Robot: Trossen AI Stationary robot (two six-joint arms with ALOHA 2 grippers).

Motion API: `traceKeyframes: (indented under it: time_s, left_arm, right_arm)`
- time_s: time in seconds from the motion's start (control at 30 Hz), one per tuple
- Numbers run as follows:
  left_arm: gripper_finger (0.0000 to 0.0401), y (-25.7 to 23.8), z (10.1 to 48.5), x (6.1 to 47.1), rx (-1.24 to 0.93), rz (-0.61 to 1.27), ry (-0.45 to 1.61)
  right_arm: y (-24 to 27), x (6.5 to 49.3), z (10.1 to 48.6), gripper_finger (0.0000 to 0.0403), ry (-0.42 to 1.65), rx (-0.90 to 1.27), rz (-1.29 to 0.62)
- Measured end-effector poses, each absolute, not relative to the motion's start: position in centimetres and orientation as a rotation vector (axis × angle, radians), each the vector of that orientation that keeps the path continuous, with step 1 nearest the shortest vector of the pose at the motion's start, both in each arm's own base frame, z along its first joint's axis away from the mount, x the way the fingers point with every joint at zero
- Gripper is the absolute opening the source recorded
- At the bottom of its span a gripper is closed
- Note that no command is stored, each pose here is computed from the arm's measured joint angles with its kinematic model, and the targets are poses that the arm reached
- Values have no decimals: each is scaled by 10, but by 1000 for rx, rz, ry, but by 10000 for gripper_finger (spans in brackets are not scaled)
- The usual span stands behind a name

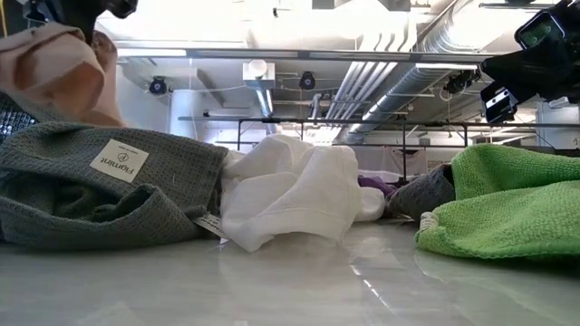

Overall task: Sort towels by color in basket
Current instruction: Put the light pink towel into the left transparent bin

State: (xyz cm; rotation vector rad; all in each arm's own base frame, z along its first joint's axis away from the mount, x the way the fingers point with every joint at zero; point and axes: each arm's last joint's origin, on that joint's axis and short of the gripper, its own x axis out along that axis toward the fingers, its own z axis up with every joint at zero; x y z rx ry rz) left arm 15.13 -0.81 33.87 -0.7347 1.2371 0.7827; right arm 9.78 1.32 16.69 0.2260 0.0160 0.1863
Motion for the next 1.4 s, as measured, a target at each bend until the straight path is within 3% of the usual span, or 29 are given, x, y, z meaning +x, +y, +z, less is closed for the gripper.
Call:
traceKeyframes:
  time_s: [0.13,0.3,0.53,0.67,0.93,1.1,1.27,1.4]
  left_arm:
    - [5,-8,331,151,-785,763,1297]
    - [5,5,293,149,-767,861,1443]
    - [12,27,246,146,-564,947,1651]
    - [30,36,240,154,-393,953,1635]
    - [122,48,237,161,-339,913,1608]
    - [177,50,259,158,-358,950,1629]
    - [192,46,291,166,-469,922,1458]
    - [183,38,298,166,-579,891,1438]
  right_arm:
    - [13,98,167,1,16,226,187]
    - [13,98,167,1,16,226,187]
    - [13,98,167,1,16,226,186]
    - [13,98,167,1,16,226,187]
    - [13,98,167,1,16,226,187]
    - [13,98,167,1,16,226,187]
    - [13,98,167,1,16,226,186]
    - [13,98,167,1,16,226,187]
